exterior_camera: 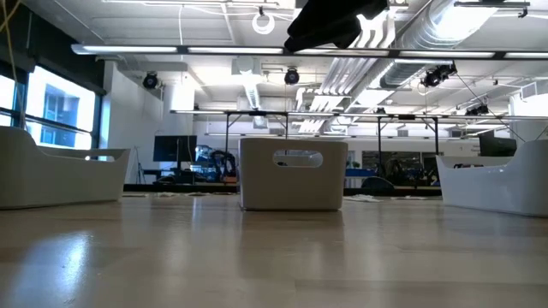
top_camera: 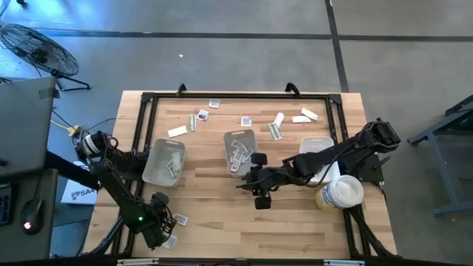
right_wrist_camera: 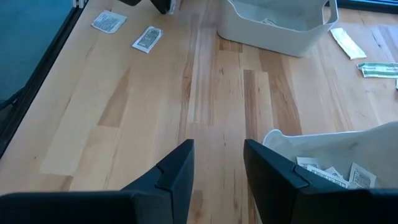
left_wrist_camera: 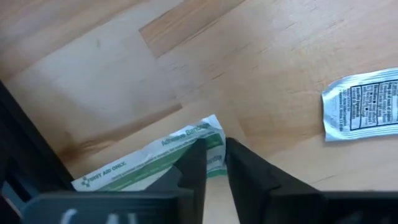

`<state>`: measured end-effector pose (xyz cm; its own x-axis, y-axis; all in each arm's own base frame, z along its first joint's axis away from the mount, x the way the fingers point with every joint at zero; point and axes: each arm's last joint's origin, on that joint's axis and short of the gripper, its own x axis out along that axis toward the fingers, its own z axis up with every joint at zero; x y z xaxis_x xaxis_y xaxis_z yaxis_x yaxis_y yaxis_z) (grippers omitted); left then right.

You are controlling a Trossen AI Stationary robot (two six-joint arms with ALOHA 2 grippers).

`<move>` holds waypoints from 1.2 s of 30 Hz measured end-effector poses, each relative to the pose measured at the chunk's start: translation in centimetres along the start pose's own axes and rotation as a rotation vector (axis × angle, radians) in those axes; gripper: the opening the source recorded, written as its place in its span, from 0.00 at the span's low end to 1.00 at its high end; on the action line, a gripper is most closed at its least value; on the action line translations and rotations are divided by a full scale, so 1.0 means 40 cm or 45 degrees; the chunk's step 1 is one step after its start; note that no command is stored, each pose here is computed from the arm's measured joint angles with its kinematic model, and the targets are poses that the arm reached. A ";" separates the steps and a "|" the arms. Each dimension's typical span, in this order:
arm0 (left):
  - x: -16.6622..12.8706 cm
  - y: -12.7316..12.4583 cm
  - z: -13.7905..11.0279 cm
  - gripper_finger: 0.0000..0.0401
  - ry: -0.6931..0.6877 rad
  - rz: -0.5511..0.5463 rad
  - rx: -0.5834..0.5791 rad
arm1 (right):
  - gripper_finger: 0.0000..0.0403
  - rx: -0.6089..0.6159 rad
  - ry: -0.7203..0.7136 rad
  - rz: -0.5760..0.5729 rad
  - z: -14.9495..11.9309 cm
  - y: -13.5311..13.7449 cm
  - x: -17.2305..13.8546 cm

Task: Pick & Place First Aid Supplies
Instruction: Put the bandage pack into the left gray bin

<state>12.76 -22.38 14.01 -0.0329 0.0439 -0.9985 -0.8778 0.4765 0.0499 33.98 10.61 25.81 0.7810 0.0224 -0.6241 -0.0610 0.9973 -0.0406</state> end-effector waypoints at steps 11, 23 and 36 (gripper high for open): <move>-0.007 0.004 0.003 0.01 -0.020 -0.012 0.096 | 0.33 0.009 0.000 -0.001 0.000 0.000 0.000; -0.208 0.008 0.021 0.00 -0.267 -0.182 0.688 | 0.33 -0.004 0.001 -0.011 0.000 -0.007 0.002; -0.372 0.043 0.153 0.00 -0.568 0.145 1.137 | 0.33 -0.008 -0.008 -0.079 0.001 -0.010 0.002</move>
<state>14.64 -16.84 29.08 0.2486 0.3681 -0.8959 -0.1947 0.9251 0.3260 34.07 10.20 25.81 0.7874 -0.0390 -0.6152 -0.0165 0.9963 -0.0843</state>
